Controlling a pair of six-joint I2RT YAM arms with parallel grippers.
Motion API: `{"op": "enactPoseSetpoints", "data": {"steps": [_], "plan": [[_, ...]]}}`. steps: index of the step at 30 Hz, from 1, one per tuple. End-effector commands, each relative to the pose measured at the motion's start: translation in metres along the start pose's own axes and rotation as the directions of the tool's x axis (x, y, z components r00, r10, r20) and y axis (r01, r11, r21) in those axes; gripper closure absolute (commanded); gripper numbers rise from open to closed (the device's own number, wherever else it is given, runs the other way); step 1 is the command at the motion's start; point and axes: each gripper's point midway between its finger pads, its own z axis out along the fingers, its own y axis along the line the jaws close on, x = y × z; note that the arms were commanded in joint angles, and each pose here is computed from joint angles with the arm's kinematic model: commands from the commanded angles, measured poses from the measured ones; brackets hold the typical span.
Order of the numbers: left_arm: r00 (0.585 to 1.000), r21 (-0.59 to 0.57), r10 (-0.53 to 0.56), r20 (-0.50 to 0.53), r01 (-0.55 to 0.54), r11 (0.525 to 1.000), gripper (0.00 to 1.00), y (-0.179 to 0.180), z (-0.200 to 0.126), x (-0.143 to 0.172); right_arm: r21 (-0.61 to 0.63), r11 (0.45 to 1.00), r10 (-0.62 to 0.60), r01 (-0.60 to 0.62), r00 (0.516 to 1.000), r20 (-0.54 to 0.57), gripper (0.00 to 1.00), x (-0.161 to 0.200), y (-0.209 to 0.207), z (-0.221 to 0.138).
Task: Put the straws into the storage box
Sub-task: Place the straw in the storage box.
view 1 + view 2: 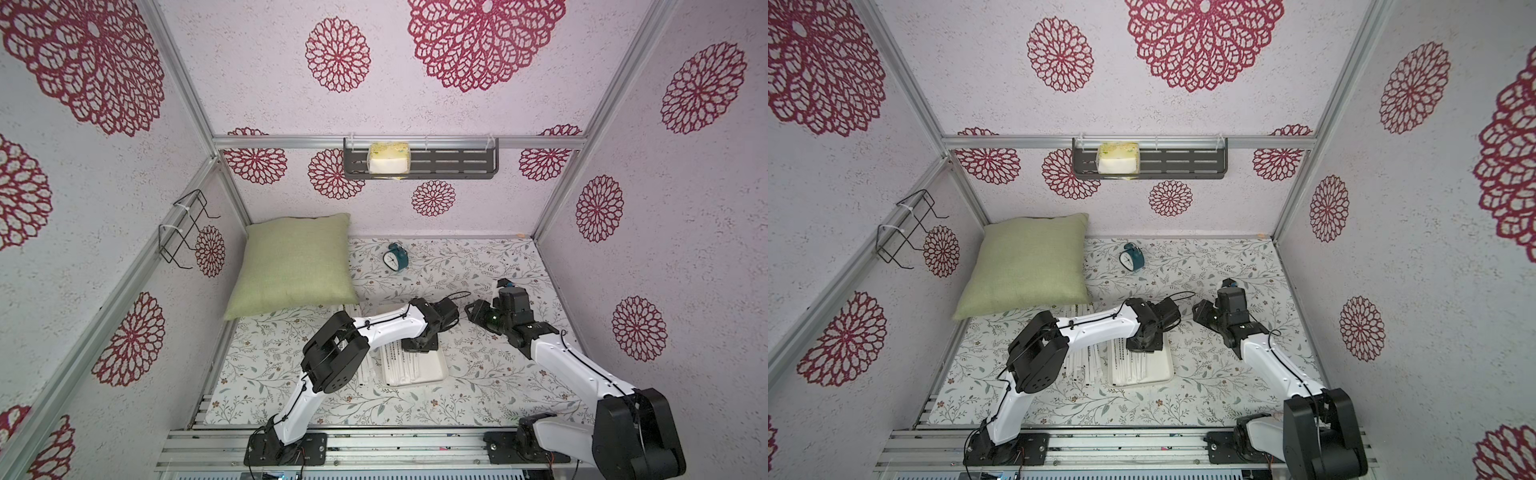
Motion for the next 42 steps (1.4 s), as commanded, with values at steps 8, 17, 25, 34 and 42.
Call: {"op": "enactPoseSetpoints", "data": {"steps": [8,17,25,34,42], "plan": [[1.0,-0.007,0.001,0.008,-0.001,1.0,0.82,0.002,0.006,-0.004,-0.048,0.999,-0.022,0.022,1.0,0.005,0.56,-0.005,0.011,0.002],[0.998,0.012,-0.01,0.067,0.009,1.0,0.75,0.002,-0.016,-0.017,-0.036,0.999,-0.024,0.023,1.0,-0.014,0.57,0.0,0.008,0.004],[0.982,0.02,-0.042,0.182,0.039,0.999,0.72,0.031,-0.07,-0.04,-0.026,0.999,-0.036,0.036,0.999,-0.031,0.6,0.014,0.022,-0.005],[0.914,-0.093,-0.097,0.393,0.145,0.985,0.48,0.178,-0.133,-0.044,-0.04,0.991,-0.136,0.131,0.978,-0.157,0.65,0.084,0.078,0.014],[0.795,0.039,-0.229,0.562,0.251,0.967,0.19,0.254,-0.143,-0.035,-0.005,0.976,-0.215,0.219,0.954,-0.207,0.77,0.098,0.102,0.059]]}}
